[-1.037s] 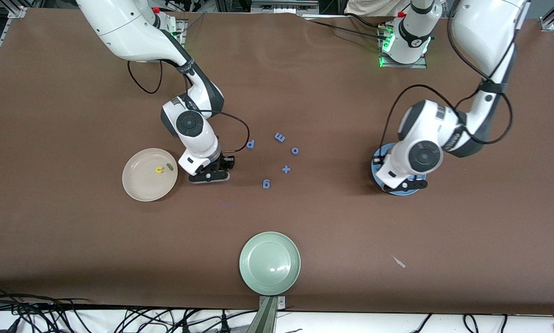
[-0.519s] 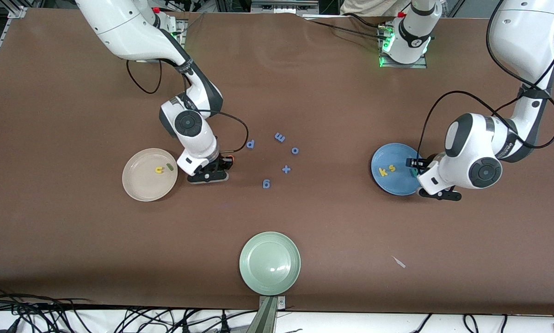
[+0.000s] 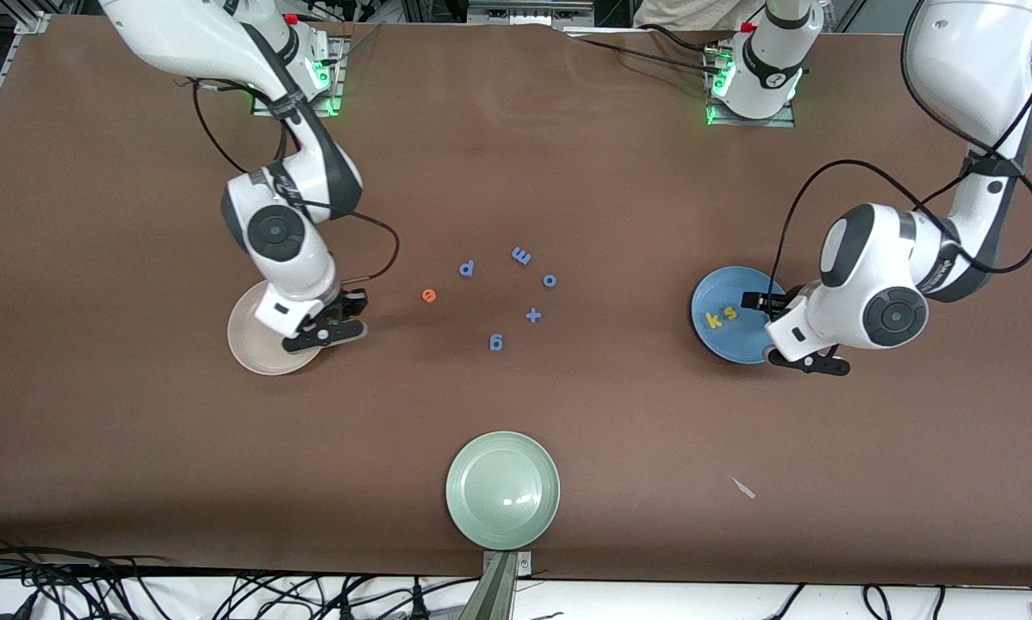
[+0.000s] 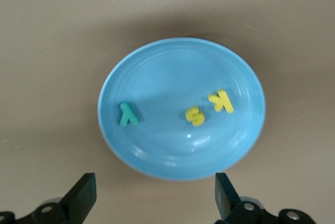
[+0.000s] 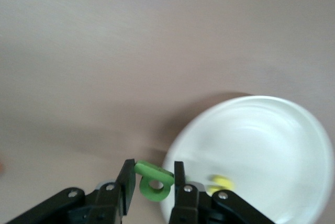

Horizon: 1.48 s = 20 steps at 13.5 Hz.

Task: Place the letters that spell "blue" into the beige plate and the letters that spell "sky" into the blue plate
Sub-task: 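Drop the y on the blue plate while the right gripper drops the d, then grasp the orange 6 with the right gripper while the left gripper withdraws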

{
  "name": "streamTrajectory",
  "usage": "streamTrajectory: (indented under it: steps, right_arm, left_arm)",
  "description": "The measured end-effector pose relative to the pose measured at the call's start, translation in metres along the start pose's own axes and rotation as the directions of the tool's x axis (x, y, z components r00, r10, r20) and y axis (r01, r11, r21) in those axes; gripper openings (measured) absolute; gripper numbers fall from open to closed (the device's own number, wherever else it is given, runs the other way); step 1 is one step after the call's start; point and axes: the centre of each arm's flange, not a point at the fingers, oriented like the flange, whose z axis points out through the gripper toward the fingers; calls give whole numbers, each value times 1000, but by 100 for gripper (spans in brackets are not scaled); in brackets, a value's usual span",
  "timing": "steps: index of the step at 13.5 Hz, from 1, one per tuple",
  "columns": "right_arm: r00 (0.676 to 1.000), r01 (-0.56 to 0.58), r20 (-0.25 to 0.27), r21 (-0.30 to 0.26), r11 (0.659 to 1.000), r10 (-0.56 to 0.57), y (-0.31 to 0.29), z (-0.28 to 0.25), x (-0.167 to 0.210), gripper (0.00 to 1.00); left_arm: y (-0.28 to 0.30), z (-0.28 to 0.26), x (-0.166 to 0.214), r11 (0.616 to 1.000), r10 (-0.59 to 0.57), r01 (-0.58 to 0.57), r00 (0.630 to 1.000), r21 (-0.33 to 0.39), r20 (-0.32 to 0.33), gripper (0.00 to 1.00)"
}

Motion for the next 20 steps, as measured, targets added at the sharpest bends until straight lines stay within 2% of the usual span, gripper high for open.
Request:
streamTrajectory:
  steps: [2, 3, 5, 7, 9, 11, 13, 15, 17, 20]
  right_arm:
    - [998, 61, 21, -13, 998, -60, 40, 12, -13, 34]
    - [997, 82, 17, -12, 997, -82, 58, 22, -21, 34]
    - [994, 107, -18, -7, 994, -107, 85, 45, -40, 34]
    - [994, 101, -30, -1, 995, -101, 95, 57, -52, 37]
    - [994, 101, -39, 1, 995, -101, 92, 53, -50, 58]
    - [997, 71, -31, 17, 997, -70, 73, 39, -40, 73]
    - [1000, -7, -11, 55, 998, 8, 38, 16, -24, 73]
    - [994, -104, 2, 100, 990, 105, -6, 2, -16, 73]
    - [977, -211, 22, 130, 969, 210, -57, -1, -14, 73]
    - [941, -338, 52, 146, 930, 334, -134, 4, -16, 73]
  left_arm:
    - [7, -59, -22, 1000, 5, -5, 1000, 19, 21, 100]
    - [12, -91, -33, 1000, 10, -10, 1000, 27, 6, 100]
    - [18, -156, -57, 999, 9, -7, 998, 38, -62, 100]
    - [14, -215, -86, 999, -7, 14, 989, 45, -145, 100]
    - [11, -254, -109, 998, -19, 31, 975, 50, -220, 100]
    - [17, -270, -124, 998, -15, 31, 968, 59, -251, 100]
    - [25, -274, -136, 999, -20, 31, 965, 39, -260, 100]
    - [9, -266, -143, 998, -67, 59, 954, -36, -293, 100]
    - [-13, -252, -150, 993, -111, 95, 936, -63, -335, 100]
    - [-17, -244, -160, 992, -123, 107, 930, -64, -347, 100]
